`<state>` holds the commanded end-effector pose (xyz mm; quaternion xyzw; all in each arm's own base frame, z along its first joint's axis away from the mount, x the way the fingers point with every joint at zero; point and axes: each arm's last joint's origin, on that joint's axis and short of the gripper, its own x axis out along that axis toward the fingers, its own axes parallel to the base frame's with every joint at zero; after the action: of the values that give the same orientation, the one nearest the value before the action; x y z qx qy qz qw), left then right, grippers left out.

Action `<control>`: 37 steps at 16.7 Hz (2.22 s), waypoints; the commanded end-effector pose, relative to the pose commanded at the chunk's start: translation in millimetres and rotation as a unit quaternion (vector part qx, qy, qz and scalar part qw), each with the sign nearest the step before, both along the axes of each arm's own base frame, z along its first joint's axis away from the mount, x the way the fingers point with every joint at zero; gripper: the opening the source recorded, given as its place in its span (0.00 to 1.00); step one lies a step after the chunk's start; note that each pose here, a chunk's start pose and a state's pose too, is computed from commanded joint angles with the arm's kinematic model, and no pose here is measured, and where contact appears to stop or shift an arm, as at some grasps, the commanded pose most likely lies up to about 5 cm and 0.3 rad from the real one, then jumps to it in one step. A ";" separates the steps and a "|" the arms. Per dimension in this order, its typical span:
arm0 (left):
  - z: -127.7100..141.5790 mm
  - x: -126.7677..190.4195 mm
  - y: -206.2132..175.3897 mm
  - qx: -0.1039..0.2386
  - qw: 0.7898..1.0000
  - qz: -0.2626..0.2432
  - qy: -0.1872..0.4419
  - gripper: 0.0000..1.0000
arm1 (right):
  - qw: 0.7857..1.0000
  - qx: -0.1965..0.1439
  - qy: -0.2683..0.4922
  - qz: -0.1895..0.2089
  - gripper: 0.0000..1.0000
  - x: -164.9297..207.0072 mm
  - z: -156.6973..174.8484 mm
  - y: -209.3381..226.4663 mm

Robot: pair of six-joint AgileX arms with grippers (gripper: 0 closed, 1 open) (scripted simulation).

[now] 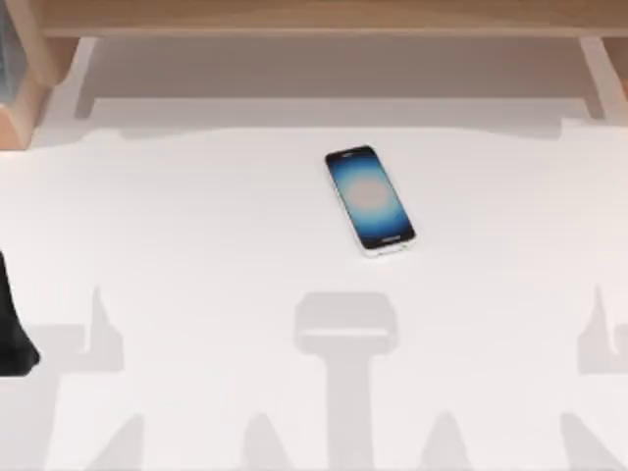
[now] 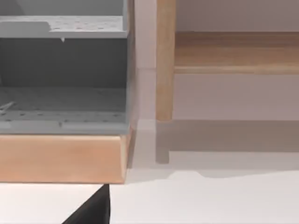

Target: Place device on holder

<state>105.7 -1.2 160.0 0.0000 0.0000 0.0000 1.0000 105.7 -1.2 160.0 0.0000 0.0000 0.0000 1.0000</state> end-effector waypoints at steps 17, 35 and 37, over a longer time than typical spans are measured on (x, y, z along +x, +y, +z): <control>0.0 0.0 0.0 0.000 1.000 0.000 0.000 1.00 | 0.905 -0.081 0.362 0.207 1.00 117.5 110.7 84.4; 0.0 0.0 0.0 0.000 1.000 0.000 0.000 1.00 | 0.755 -0.106 0.633 0.131 1.00 323.1 7.9 260.9; 0.0 0.0 0.0 0.000 1.000 0.000 0.000 1.00 | 0.761 -0.097 0.630 0.120 1.00 329.3 8.1 262.3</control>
<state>105.7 -1.2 160.0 0.0000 0.0000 0.0000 1.0000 435.0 261.2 168.1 -0.0972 0.6296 0.1196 0.7614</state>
